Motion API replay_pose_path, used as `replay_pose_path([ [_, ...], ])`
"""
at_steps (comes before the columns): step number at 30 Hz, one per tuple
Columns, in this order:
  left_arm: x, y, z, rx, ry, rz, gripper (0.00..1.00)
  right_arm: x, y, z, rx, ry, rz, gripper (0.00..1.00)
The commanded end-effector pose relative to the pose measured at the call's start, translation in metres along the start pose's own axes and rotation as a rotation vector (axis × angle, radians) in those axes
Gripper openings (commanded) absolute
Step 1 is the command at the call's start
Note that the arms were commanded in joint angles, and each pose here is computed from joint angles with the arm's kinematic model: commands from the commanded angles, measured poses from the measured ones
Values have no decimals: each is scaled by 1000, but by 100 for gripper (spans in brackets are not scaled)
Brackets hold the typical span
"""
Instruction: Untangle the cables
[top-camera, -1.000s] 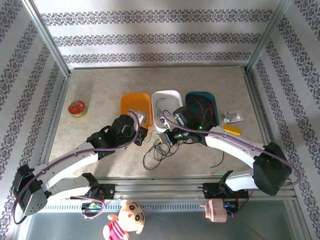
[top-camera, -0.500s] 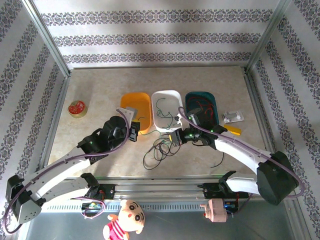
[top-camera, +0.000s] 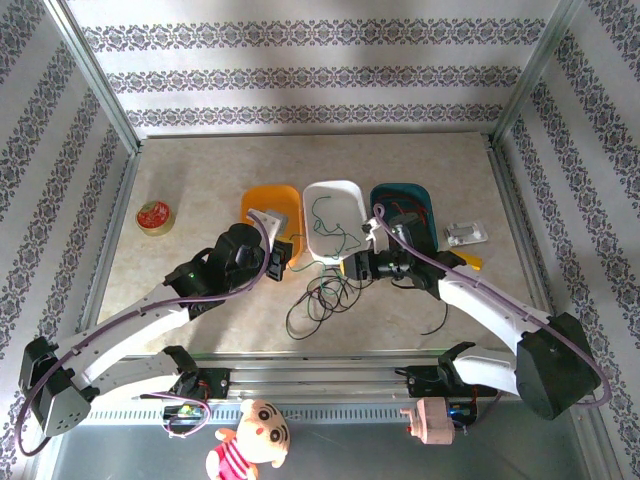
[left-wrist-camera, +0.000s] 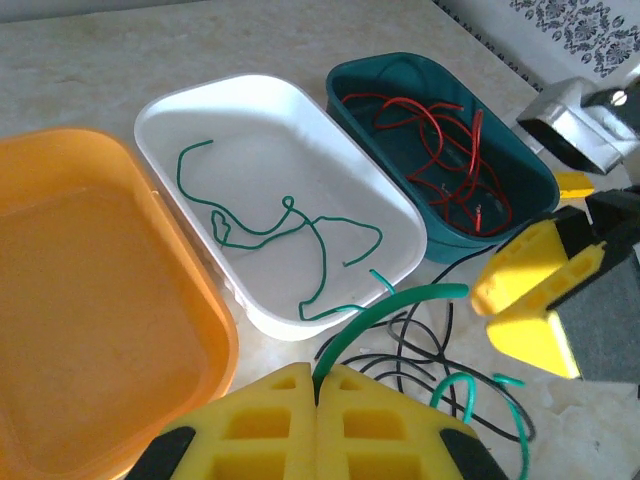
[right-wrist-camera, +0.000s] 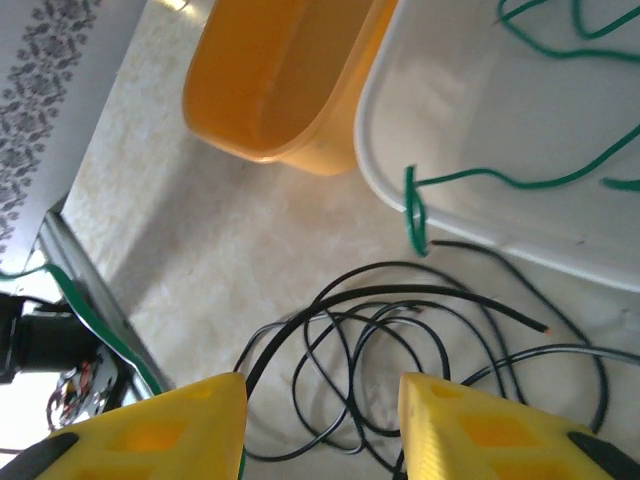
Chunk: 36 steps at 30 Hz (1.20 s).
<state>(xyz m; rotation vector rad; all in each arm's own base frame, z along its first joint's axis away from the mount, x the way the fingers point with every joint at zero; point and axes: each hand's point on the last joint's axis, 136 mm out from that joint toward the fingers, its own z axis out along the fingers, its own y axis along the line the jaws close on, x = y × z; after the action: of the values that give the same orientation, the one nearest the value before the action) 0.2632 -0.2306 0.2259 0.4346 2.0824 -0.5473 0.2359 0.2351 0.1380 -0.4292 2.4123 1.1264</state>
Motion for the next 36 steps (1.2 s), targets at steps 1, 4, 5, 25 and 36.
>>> replay_pose_path([
  [1,-15,-8,-3,32,-32,10,0,18,23,1,-113,64,-27,44],
  [4,-15,-7,-3,22,-34,9,0,33,34,5,-131,123,-50,44],
  [5,-16,-6,-3,16,-36,10,0,39,36,6,-132,148,-46,44],
  [25,-13,2,-1,-28,-26,37,0,53,25,4,-1,142,-75,46],
  [36,-14,3,-2,-30,-38,31,0,75,27,27,1,270,-100,20],
])
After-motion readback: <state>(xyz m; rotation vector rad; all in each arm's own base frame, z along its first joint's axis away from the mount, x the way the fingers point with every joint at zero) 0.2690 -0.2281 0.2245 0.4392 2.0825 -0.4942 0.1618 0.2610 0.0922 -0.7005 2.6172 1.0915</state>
